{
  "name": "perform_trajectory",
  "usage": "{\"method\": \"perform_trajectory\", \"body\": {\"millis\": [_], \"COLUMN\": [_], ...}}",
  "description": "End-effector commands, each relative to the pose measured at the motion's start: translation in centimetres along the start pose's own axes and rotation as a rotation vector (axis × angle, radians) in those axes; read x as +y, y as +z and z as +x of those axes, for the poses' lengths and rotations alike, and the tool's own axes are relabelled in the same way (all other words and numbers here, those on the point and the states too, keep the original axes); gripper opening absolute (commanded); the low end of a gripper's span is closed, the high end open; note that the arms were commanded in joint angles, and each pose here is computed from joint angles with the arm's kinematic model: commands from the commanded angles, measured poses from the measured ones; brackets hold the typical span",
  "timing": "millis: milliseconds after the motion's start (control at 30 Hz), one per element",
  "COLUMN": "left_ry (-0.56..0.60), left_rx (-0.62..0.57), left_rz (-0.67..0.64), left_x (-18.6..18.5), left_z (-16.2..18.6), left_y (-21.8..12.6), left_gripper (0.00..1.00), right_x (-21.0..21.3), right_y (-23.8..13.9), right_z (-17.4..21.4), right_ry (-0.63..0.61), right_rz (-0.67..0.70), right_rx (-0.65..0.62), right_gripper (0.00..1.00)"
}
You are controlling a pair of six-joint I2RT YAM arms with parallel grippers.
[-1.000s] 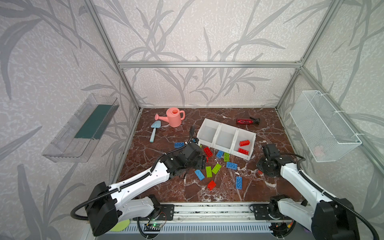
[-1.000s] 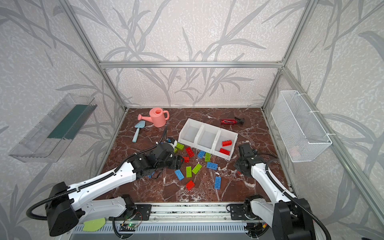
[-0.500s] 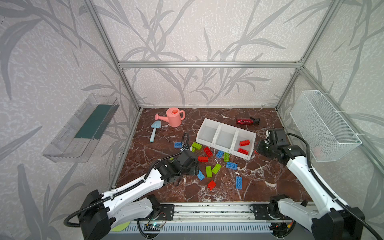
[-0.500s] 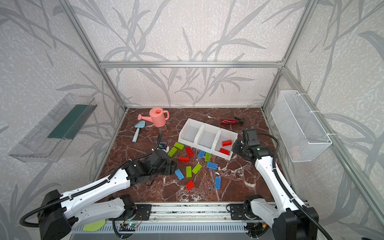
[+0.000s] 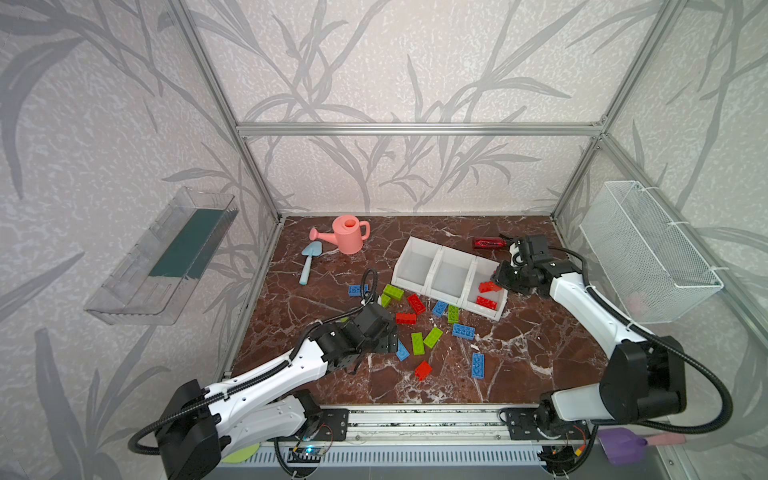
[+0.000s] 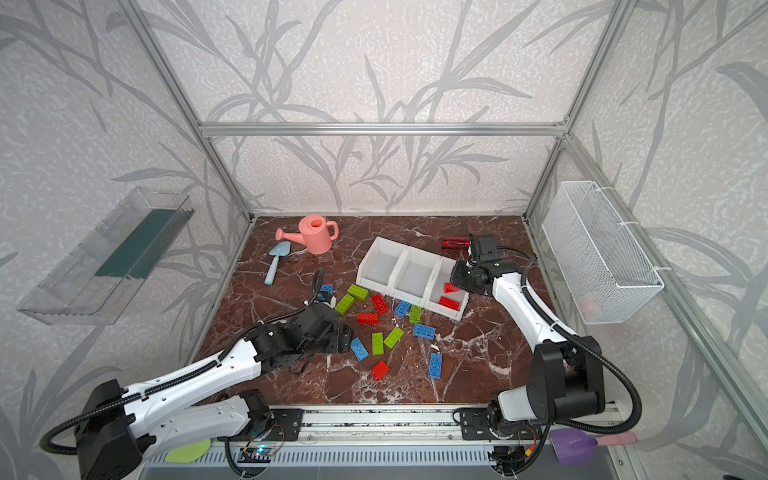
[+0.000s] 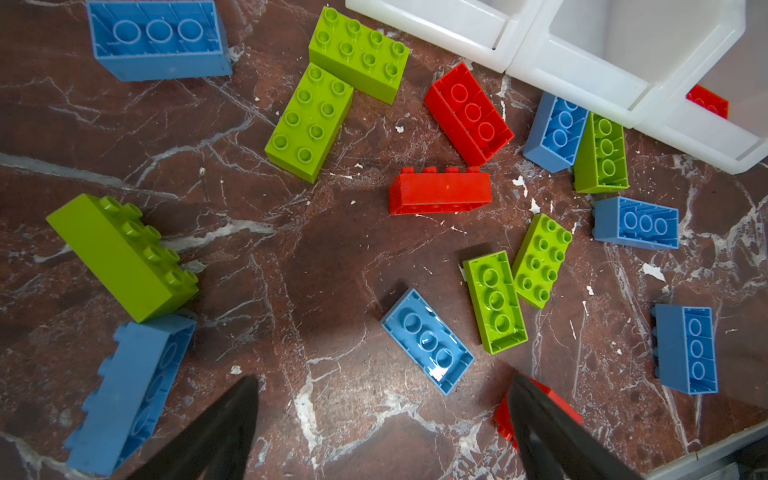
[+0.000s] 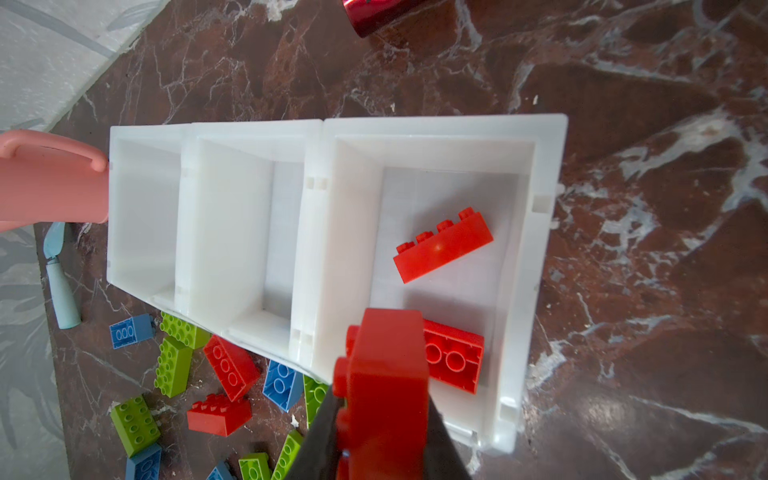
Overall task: Sort the legos into containers by color
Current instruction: 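Lift the red brick into the bin with the right gripper while the left lowers, then grasp a red brick with the left gripper while the right releases its brick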
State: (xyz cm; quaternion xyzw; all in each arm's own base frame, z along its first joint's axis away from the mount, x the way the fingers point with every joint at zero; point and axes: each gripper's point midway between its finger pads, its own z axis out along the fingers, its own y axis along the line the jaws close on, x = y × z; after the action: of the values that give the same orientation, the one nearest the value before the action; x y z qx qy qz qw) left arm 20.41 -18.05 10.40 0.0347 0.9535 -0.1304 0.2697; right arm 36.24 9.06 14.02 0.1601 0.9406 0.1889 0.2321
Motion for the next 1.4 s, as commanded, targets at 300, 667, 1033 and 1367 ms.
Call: {"method": "perform_trajectory", "body": {"millis": [300, 667, 1033, 1367], "left_ry": [-0.023, -0.017, 0.017, 0.010], "left_rx": [0.005, -0.046, -0.015, 0.098], "left_rz": [0.008, -0.014, -0.049, -0.101], "left_x": [0.6, -0.4, -2.1, -3.5], "left_z": [0.8, -1.7, -3.4, -4.1], "left_y": [-0.3, -0.6, 1.6, 6.0], "left_gripper": [0.97, 0.99, 0.99, 0.99], "right_x": [2.1, 3.2, 3.6, -0.2], "right_y": [2.2, 0.0, -3.2, -4.6], "right_z": [-2.6, -2.8, 1.8, 5.6], "right_ry": [-0.037, -0.056, -0.162, -0.192], "right_rz": [-0.055, -0.119, -0.257, -0.189], "right_rx": [-0.024, -0.089, -0.096, -0.161], "right_gripper": [0.49, 0.57, 0.84, 0.92]}}
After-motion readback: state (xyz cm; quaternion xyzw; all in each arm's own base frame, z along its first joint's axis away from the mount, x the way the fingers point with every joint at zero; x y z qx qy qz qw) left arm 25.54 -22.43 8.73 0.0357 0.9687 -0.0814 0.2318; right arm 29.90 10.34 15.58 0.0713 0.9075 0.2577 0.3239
